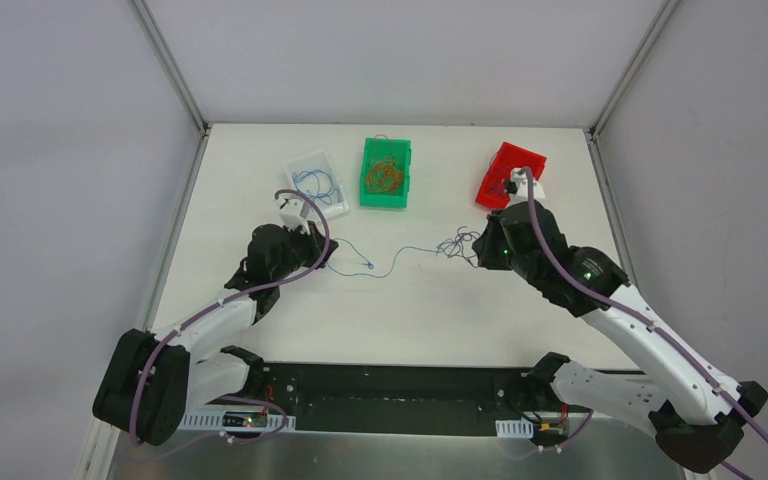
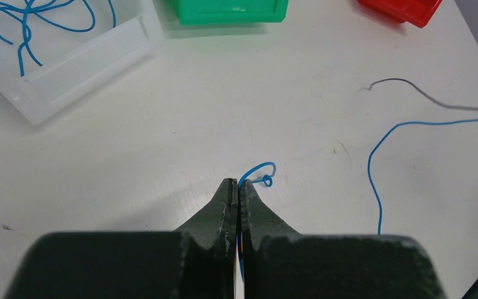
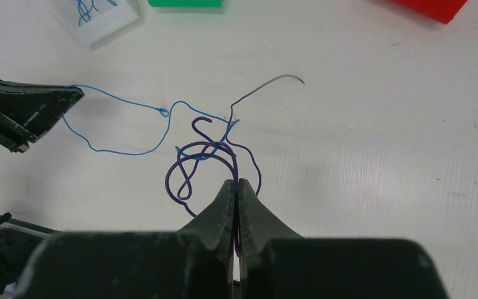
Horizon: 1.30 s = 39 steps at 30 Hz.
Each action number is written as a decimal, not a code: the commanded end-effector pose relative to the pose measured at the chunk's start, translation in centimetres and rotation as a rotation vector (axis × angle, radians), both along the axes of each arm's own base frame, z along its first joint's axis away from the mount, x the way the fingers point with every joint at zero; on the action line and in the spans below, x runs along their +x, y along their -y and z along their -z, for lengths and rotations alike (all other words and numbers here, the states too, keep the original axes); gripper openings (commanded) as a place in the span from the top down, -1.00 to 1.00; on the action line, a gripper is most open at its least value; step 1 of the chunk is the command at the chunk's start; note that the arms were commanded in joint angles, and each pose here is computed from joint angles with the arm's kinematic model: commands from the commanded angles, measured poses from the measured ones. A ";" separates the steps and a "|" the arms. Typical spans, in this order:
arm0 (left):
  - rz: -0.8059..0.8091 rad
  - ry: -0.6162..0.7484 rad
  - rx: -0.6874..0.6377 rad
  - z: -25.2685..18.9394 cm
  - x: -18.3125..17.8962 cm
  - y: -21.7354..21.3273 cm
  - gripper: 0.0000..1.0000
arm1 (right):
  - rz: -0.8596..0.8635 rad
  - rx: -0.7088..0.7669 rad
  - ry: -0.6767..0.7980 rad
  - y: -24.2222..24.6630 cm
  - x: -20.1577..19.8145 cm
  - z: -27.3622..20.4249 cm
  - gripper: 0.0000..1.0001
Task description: Untangle the cables
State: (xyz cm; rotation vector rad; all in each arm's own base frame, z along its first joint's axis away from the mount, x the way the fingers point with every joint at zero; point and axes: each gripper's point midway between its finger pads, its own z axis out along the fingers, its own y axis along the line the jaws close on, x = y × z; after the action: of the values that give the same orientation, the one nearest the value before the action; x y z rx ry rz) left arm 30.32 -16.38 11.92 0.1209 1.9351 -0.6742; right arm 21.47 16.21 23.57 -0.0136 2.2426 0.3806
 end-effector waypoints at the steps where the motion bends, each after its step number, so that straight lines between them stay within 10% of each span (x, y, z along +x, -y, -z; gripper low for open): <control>1: 0.105 0.094 -0.037 -3.3 0.5 1.9 1.00 | -0.005 0.000 0.061 1.0 0.2 -3.7 1.00; 8: 0.263 0.143 -0.090 -4.6 -0.7 4.6 0.93 | -0.025 0.064 0.042 -0.4 0.8 -4.9 1.00; 14: 0.339 0.161 -0.125 -5.2 -1.6 5.9 -0.09 | -0.059 0.139 0.045 -2.3 1.6 -6.2 1.00; 18: 0.365 0.205 -0.139 -5.8 -2.2 6.4 -0.42 | -0.091 0.178 0.018 -3.6 1.7 -6.9 1.00; 39: 0.661 0.610 0.146 -3.0 -6.3 12.9 -0.47 | -0.342 0.533 -0.192 -10.7 -2.0 -10.2 1.00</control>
State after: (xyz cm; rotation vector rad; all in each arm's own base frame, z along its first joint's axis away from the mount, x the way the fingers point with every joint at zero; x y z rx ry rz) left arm 22.68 -29.31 12.73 0.9323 1.4833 -0.9315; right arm 20.68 24.68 31.38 -0.0586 2.2867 0.9770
